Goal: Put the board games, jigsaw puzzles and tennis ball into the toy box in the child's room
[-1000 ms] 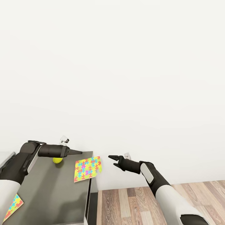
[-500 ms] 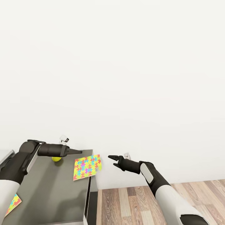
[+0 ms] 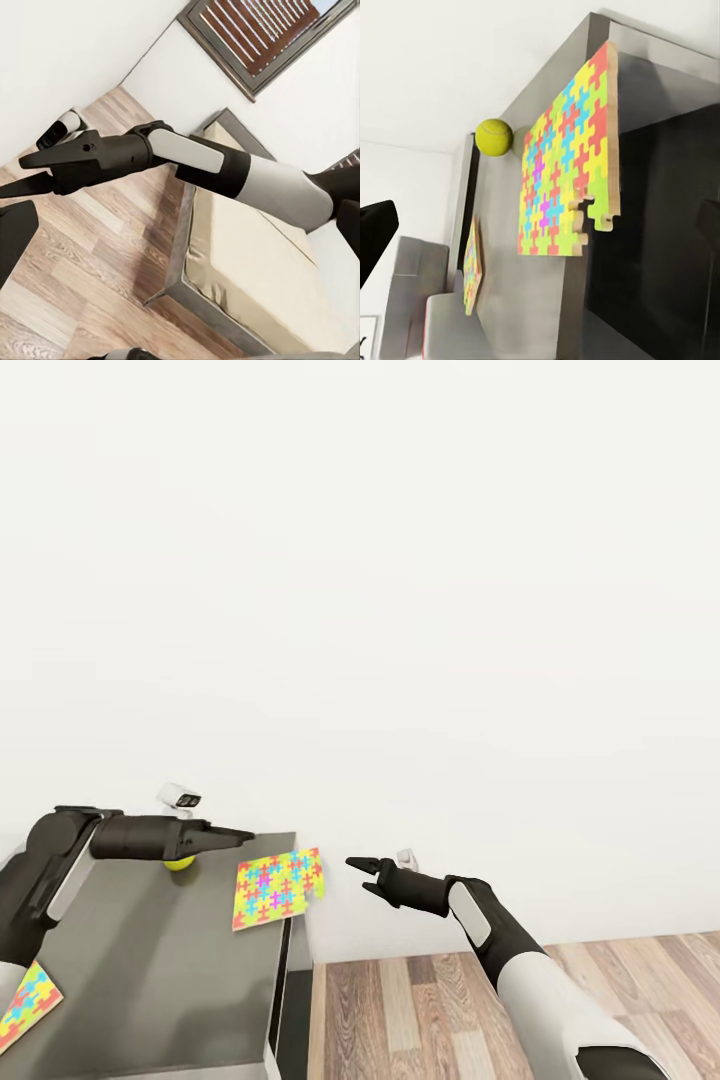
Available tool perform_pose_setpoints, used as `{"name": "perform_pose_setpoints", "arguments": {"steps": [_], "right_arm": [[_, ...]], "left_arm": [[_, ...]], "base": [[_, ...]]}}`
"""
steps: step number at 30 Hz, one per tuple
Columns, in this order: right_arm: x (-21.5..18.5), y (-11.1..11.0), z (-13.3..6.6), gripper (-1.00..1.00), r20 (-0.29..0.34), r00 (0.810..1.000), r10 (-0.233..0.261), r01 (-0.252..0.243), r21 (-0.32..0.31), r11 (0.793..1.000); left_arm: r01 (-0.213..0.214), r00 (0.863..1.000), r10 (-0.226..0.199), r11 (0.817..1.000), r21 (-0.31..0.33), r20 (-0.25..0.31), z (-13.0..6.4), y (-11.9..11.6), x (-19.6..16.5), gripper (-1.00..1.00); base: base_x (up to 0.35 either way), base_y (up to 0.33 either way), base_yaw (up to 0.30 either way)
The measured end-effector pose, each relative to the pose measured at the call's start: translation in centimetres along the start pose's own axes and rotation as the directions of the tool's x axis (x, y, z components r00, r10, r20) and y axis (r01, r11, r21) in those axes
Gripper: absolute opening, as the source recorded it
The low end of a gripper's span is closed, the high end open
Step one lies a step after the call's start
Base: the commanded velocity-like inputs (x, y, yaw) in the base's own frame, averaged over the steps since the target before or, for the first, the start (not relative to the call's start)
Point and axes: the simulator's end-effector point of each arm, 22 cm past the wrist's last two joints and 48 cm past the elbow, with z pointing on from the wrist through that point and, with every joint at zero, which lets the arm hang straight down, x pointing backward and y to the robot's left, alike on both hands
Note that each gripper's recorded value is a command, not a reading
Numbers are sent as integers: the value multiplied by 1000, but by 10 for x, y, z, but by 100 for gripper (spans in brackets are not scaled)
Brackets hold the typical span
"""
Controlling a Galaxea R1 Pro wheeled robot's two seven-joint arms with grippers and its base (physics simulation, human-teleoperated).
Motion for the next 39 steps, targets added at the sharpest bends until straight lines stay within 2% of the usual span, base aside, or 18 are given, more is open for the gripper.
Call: {"name": "perform_pose_setpoints", "arguments": {"steps": [6, 13, 21, 28, 39], "right_arm": [[3, -9, 2, 100, 0, 1000, 0, 0, 0, 1000], [8, -19, 7, 100, -2, 1000, 0, 0, -1, 1000], [9, -31, 8, 100, 4, 1000, -5, 5, -4, 1000], [7, -29, 8, 100, 7, 1000, -6, 6, -6, 1000], [9, -26, 11, 100, 6, 1000, -7, 7, -12, 1000]], "left_arm": [[-9, 1000, 9, 1000, 3, -1, 0, 3, 7, 100], [-46, 999, 46, 999, 16, -27, 7, -7, 25, 100], [-73, 997, 73, 997, 30, -29, -5, -14, 35, 100], [-60, 998, 61, 996, 70, -3, -28, -31, 34, 100], [-55, 998, 55, 996, 71, -3, -32, -32, 36, 100]], "base": [[0, 0, 0], [0, 0, 0], [0, 0, 0], [0, 0, 0], [0, 0, 0]]}}
